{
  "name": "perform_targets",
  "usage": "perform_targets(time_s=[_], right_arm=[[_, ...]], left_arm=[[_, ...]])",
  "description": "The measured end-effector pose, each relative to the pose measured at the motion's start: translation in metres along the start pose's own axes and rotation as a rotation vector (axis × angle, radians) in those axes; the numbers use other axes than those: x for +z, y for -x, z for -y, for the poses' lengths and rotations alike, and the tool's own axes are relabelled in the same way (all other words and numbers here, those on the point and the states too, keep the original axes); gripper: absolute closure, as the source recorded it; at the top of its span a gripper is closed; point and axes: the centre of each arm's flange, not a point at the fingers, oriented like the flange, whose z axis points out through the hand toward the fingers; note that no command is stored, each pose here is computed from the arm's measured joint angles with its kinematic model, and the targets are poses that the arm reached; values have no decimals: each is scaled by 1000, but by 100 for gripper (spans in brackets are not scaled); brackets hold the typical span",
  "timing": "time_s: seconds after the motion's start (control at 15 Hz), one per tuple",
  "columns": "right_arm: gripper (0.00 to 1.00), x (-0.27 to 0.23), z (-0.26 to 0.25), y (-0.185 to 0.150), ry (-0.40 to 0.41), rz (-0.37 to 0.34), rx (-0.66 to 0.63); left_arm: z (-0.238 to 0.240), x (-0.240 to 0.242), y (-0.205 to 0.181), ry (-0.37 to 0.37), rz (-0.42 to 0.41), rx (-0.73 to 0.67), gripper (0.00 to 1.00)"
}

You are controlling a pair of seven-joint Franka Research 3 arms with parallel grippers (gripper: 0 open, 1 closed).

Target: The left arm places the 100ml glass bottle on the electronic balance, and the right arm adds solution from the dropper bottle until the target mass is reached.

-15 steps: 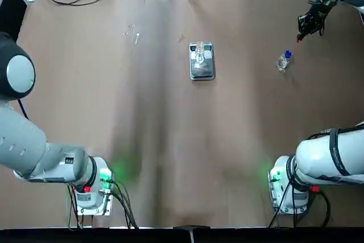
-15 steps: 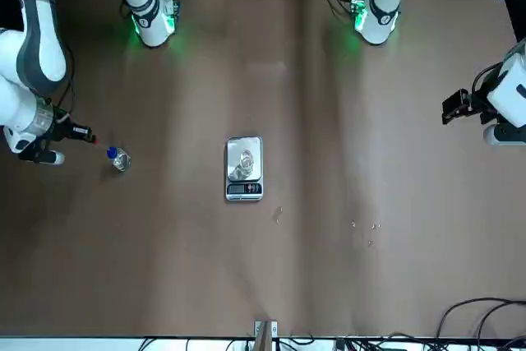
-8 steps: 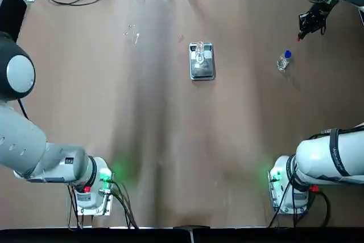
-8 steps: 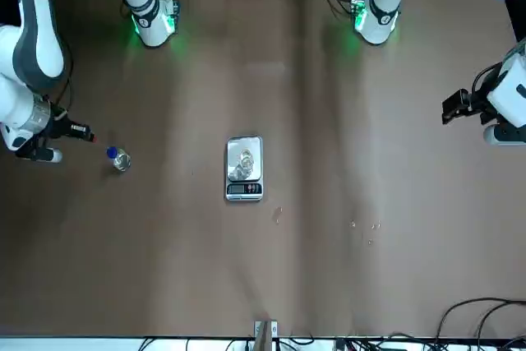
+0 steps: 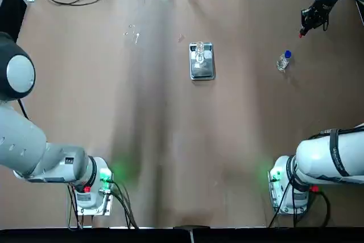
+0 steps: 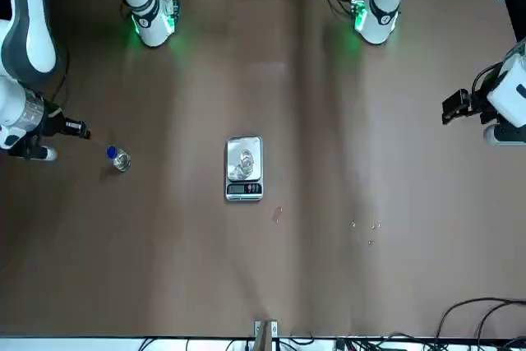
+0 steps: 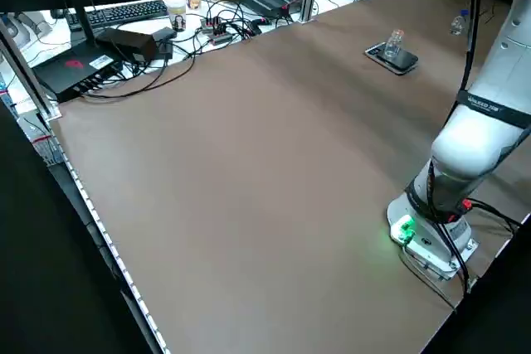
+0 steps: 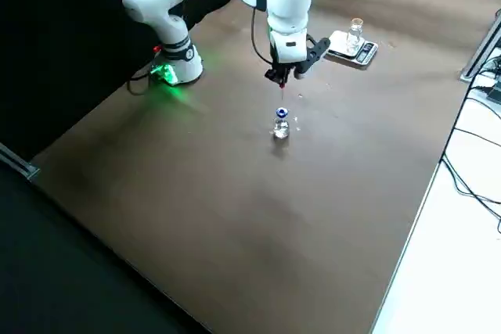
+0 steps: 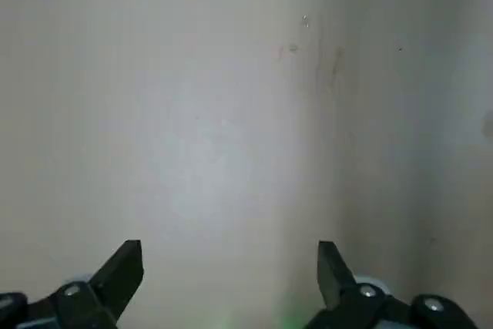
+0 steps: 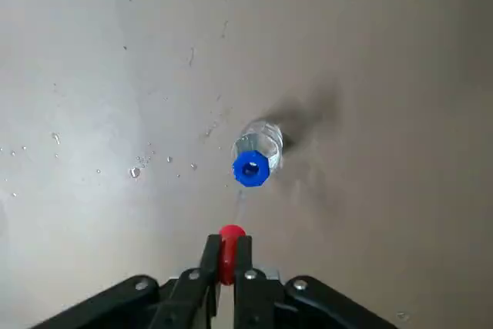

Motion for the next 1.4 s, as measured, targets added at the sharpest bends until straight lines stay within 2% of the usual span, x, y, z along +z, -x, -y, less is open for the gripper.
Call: perform_targets(time_s=[0.6,1.4], right_arm=[[90,-19,28,2,4,-17,33],[90,-55,140,15,-24,3,117]], left_arm=[[0,0,0,0,0,0,0],[0,0,0,0,0,0,0]])
